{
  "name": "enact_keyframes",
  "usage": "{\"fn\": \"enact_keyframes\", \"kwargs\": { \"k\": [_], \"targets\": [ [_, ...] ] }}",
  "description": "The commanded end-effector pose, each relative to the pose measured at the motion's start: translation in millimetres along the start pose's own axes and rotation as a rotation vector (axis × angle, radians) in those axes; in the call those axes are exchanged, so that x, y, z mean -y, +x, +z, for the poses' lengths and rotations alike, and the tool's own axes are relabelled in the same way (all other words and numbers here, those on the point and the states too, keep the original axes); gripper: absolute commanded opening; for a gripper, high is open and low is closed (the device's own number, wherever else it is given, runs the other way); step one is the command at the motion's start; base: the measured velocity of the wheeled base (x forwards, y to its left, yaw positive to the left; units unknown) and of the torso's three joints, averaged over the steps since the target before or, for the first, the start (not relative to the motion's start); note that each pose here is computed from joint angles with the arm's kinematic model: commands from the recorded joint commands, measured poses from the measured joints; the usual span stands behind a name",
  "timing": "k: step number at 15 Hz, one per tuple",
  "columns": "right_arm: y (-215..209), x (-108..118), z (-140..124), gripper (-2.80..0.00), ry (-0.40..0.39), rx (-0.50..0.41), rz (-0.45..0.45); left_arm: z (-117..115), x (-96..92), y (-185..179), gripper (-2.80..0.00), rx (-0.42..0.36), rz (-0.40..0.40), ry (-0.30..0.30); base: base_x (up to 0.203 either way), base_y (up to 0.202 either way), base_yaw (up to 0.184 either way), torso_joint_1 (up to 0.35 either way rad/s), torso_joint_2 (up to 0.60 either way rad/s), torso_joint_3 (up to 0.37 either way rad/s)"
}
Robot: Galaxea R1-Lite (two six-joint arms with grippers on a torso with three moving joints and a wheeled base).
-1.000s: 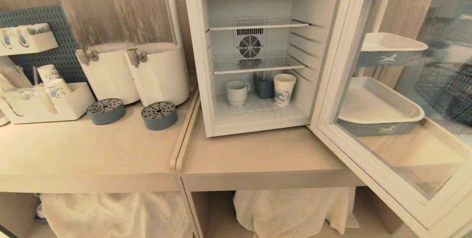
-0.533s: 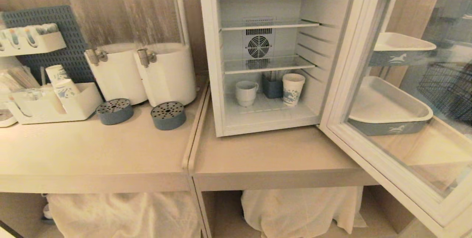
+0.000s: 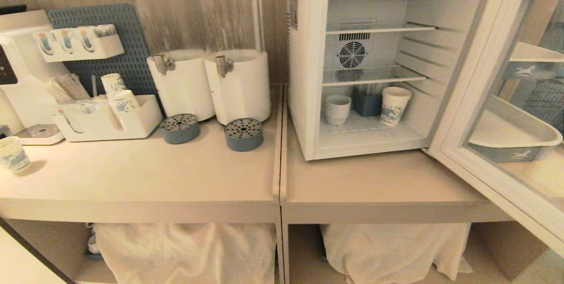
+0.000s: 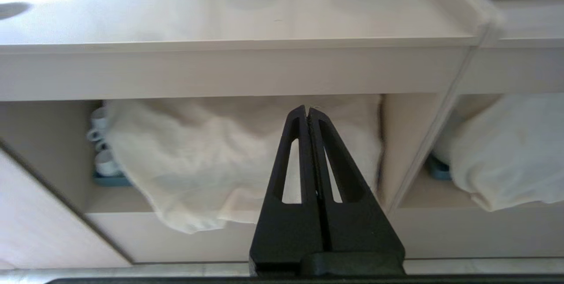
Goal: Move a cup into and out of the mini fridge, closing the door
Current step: Take the ceramic cup out of the freezer
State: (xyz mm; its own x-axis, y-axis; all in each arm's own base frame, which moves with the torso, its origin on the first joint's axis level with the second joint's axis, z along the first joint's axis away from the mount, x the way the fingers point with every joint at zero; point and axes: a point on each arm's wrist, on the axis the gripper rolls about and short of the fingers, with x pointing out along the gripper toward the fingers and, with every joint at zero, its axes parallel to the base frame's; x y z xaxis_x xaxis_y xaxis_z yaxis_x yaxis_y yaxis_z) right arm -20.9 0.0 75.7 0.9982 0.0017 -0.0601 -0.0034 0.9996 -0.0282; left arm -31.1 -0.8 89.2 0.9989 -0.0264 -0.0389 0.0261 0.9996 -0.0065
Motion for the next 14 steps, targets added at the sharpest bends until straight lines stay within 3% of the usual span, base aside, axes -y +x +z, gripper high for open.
{"fn": "enact_keyframes", "kwargs": {
  "k": [1, 8, 14],
  "targets": [
    [0.0, 0.0, -0.1, -2.8, -0.001, -0.001, 0.001, -0.2, 0.0, 0.0, -2.8, -0.001, 0.0, -0.001, 0.0, 0.196, 0.009, 0.002, 0.0, 0.007],
    [0.0, 0.0, -0.1, -2.8, -0.001, -0.001, 0.001, -0.1, 0.0, 0.0, -2.8, 0.0, 0.0, 0.002, 0.0, 0.186, 0.011, 0.004, 0.0, 0.003],
    [0.0, 0.0, -0.1, -2.8, -0.001, -0.001, 0.0, -0.3, 0.0, 0.0, -2.8, -0.002, -0.001, 0.003, 0.0, 0.018, 0.003, 0.001, 0.0, 0.0]
  ]
}}
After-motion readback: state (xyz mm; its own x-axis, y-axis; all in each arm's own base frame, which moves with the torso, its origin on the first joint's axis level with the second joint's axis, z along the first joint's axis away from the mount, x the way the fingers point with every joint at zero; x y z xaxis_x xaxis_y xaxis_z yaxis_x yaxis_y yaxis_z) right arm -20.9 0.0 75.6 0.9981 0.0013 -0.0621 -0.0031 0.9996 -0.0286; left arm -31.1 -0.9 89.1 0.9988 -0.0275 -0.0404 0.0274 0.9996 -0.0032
